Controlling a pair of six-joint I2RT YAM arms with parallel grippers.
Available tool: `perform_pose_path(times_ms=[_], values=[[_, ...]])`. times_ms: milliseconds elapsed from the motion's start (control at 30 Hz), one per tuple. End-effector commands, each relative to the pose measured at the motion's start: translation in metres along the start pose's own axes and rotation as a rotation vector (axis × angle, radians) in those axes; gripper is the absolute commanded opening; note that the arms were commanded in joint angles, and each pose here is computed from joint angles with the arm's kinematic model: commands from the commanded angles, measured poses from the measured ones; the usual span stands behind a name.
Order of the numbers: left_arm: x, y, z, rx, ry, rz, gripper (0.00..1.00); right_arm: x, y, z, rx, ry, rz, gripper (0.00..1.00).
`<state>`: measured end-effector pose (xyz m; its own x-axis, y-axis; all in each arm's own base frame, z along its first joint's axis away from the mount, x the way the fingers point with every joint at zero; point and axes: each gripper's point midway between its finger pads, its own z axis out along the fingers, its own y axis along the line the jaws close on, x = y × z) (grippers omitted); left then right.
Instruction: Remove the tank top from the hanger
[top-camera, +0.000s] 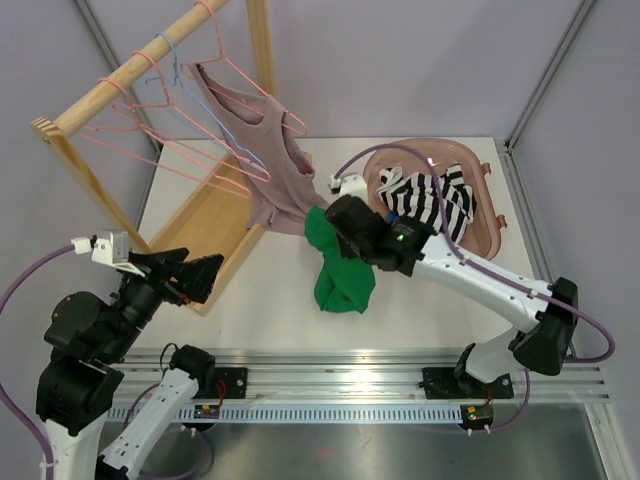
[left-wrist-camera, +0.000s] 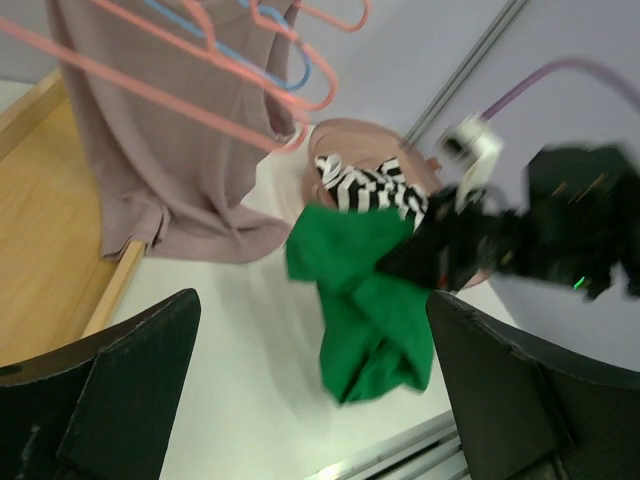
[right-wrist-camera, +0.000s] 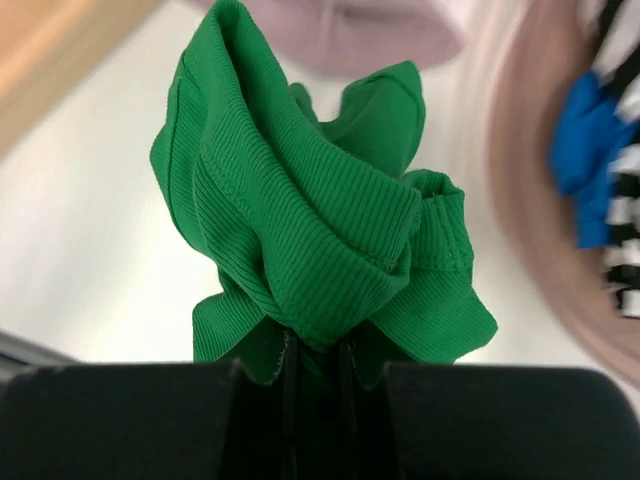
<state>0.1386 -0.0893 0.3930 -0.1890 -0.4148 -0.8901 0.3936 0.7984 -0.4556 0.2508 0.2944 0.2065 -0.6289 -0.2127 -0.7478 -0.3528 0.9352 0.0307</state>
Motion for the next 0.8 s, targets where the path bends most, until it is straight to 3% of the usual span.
perform_pose_path(times_ms=[0, 167, 300, 400, 633, 733, 767], values=[[0.024, 0.017, -0.014, -0.048, 0.067, 0.064, 0.99, -0.066, -0.052, -0.044, 0.11, -0.148, 0.027, 0.0], [0.038, 0.025, -0.033, -0.07, 0.086, 0.066, 0.99, -0.133, -0.116, -0.079, 0.215, -0.263, 0.087, 0.0], [0.039, 0.025, -0.043, -0.068, 0.078, 0.059, 0.99, -0.163, -0.162, -0.083, 0.302, -0.29, 0.121, 0.0], [0.037, 0.022, -0.049, -0.058, 0.073, 0.051, 0.99, -0.175, -0.195, -0.065, 0.34, -0.278, 0.147, 0.0], [0.018, 0.015, -0.056, -0.071, 0.045, 0.026, 0.99, -0.177, -0.226, 0.001, 0.319, -0.207, 0.185, 0.0], [0.008, 0.012, -0.055, -0.079, 0.033, 0.017, 0.99, -0.172, -0.23, 0.021, 0.313, -0.179, 0.199, 0.14], [0.006, 0.01, -0.054, -0.075, 0.029, 0.016, 0.99, -0.17, -0.23, 0.025, 0.311, -0.171, 0.199, 0.24]])
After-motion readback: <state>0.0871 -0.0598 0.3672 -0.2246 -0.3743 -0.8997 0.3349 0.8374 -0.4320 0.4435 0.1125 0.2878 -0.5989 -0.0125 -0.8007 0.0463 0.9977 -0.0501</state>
